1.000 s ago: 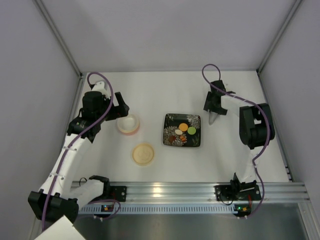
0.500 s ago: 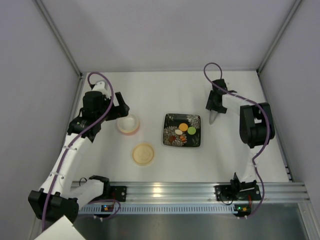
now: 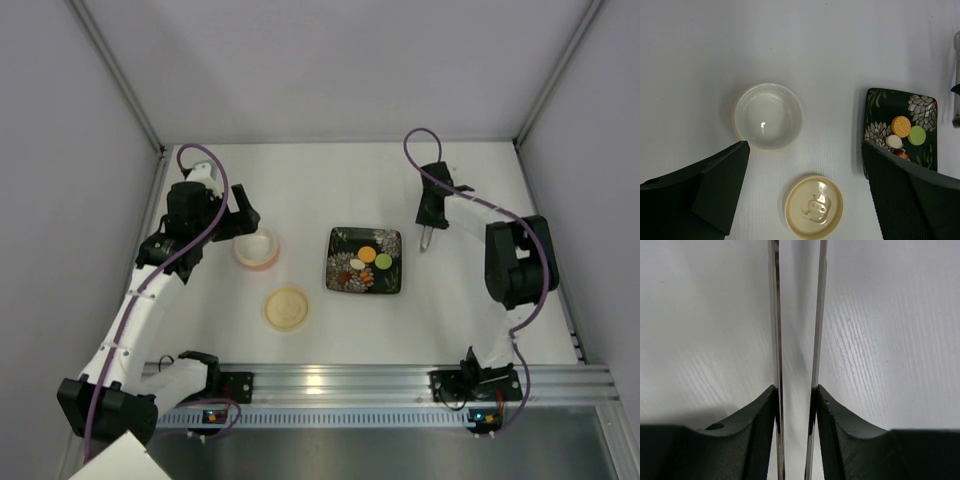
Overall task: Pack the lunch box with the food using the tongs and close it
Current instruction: Pick up the clamp at the center of the board, then pick up the fake food from the plate.
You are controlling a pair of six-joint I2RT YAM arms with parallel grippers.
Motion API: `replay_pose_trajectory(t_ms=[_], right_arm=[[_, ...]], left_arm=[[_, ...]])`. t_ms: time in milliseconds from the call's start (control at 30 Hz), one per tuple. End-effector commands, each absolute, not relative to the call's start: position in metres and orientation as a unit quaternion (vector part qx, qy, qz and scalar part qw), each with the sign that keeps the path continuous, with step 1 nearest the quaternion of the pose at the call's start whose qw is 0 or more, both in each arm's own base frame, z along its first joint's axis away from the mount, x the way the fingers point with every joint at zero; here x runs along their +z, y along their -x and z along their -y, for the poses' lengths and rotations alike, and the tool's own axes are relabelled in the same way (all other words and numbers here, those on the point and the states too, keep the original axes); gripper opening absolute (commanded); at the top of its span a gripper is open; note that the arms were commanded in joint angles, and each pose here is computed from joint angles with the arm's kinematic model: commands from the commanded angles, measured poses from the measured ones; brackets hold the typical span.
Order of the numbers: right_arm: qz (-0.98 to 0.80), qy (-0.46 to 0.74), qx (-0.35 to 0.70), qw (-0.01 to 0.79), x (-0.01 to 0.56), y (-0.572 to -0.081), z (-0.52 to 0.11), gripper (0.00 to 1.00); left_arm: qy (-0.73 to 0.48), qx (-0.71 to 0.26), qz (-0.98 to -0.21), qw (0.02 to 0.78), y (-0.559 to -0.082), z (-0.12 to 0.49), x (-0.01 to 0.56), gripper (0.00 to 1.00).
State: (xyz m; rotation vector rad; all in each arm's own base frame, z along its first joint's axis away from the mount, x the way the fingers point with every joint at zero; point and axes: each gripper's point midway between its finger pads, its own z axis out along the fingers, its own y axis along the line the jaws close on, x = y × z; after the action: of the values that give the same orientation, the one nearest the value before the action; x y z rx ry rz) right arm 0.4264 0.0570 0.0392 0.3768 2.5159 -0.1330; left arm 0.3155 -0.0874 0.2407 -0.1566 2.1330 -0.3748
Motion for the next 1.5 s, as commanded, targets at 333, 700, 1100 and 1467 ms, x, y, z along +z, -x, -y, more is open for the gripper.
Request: replay_pose_trajectory(t_ms=[333, 700, 1100, 1467], right_arm=[[-0.901, -0.134, -0.003, 0.413, 0.153, -0.379, -0.061, 0.37], [-0.887, -0.067, 0.075, 0.450, 0.199, -0.302, -0.106, 0.35], [-0.894, 0.007, 0.131, 0.429, 0.194, -0.234, -0.154, 0.34], [-0.906, 0.066, 0.134, 0.397, 0.169, -0.189, -0.194, 0.34]], left_arm=[[0.061, -0.162, -0.855, 0.488, -0.315, 0.088, 0.255, 0.99], [0.059, -0.168, -0.851, 0.494, -0.311, 0.090, 0.260, 0.99], [0.059, -0.168, -0.856, 0.486, -0.303, 0.089, 0.255, 0.99], [0.060, -0.158, -0.856, 0.489, -0.298, 0.085, 0.251, 0.99]])
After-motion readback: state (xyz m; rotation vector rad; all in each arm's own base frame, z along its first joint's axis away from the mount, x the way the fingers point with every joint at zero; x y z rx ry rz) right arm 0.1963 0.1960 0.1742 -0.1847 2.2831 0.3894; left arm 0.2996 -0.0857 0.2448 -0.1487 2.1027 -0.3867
